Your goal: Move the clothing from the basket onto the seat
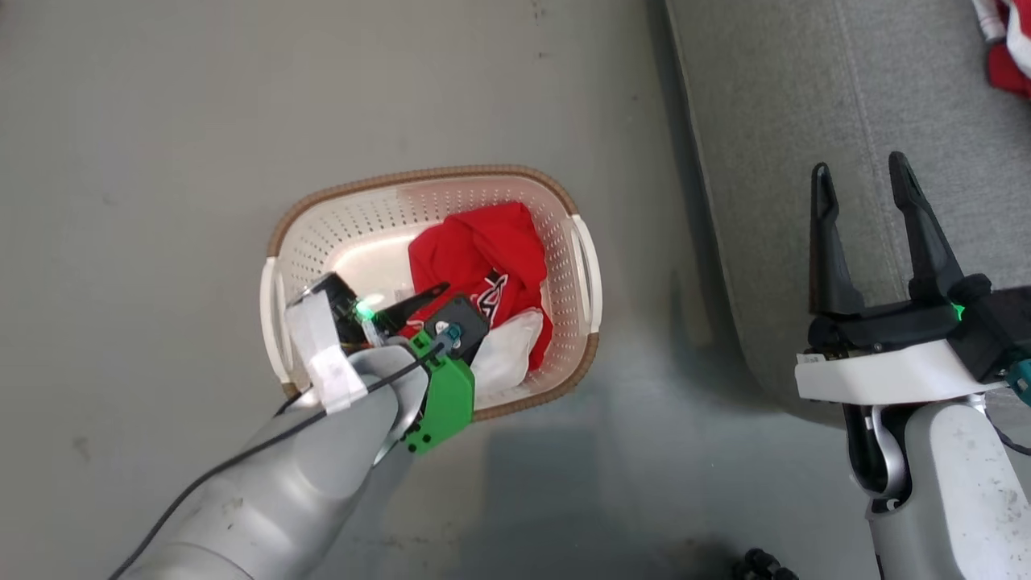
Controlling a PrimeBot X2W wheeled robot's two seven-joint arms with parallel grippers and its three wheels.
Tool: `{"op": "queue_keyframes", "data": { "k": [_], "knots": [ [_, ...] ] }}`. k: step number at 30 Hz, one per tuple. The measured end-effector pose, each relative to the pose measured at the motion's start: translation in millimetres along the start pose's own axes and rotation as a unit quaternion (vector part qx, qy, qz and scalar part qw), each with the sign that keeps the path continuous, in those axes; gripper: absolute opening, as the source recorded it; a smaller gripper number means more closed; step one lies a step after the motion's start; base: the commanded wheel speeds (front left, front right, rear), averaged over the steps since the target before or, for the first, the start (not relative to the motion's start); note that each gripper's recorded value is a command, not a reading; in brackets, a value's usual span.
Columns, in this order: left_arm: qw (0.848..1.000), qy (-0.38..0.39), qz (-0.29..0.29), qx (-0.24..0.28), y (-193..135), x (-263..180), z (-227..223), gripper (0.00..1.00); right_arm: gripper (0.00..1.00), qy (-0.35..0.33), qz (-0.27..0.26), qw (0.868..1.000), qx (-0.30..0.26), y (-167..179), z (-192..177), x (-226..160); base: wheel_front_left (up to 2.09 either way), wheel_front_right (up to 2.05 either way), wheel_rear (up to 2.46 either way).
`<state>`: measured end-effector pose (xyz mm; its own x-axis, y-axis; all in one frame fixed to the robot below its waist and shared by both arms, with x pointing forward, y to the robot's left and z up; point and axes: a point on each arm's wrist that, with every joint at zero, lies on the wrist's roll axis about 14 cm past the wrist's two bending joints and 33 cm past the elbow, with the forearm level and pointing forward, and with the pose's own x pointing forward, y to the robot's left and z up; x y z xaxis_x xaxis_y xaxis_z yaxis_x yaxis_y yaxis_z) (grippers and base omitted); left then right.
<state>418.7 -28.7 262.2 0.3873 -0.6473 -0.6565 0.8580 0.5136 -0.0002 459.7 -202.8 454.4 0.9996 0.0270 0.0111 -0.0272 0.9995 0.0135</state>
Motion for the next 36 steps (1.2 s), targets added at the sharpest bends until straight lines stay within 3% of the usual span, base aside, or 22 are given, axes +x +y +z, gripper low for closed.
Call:
{"op": "queue_keyframes", "data": {
  "k": [6,13,21,33,34,35,36],
  "knots": [
    [0.989,0.103,-0.065,0.087,3,38,-47,1.00,1.00,0.039,0.001,0.999,0.000,0,-41,13,0.00,0.00,0.00],
    [0.970,0.183,-0.112,0.113,-3,66,-98,1.00,1.00,0.088,-0.005,0.996,0.002,-4,-85,12,0.00,0.00,0.00],
    [0.951,0.214,-0.173,0.142,-41,82,-135,1.00,1.00,0.125,-0.017,0.992,0.001,-14,-107,2,0.00,0.00,0.00],
    [0.940,0.217,-0.186,0.186,-37,111,-162,1.00,1.00,0.157,-0.037,0.987,-0.009,-29,-129,-6,0.00,0.00,0.00],
    [0.939,0.216,-0.185,0.194,-35,112,-164,0.77,1.00,0.159,-0.038,0.986,-0.009,-30,-130,-7,0.00,0.00,0.00],
    [0.938,0.214,-0.185,0.199,-35,113,-164,0.20,1.00,0.160,-0.038,0.986,-0.009,-30,-131,-8,0.00,0.00,0.00],
    [0.938,0.213,-0.184,0.201,-33,114,-164,0.00,1.00,0.161,-0.038,0.986,-0.009,-30,-132,-8,0.00,0.00,0.00]
  ]
}}
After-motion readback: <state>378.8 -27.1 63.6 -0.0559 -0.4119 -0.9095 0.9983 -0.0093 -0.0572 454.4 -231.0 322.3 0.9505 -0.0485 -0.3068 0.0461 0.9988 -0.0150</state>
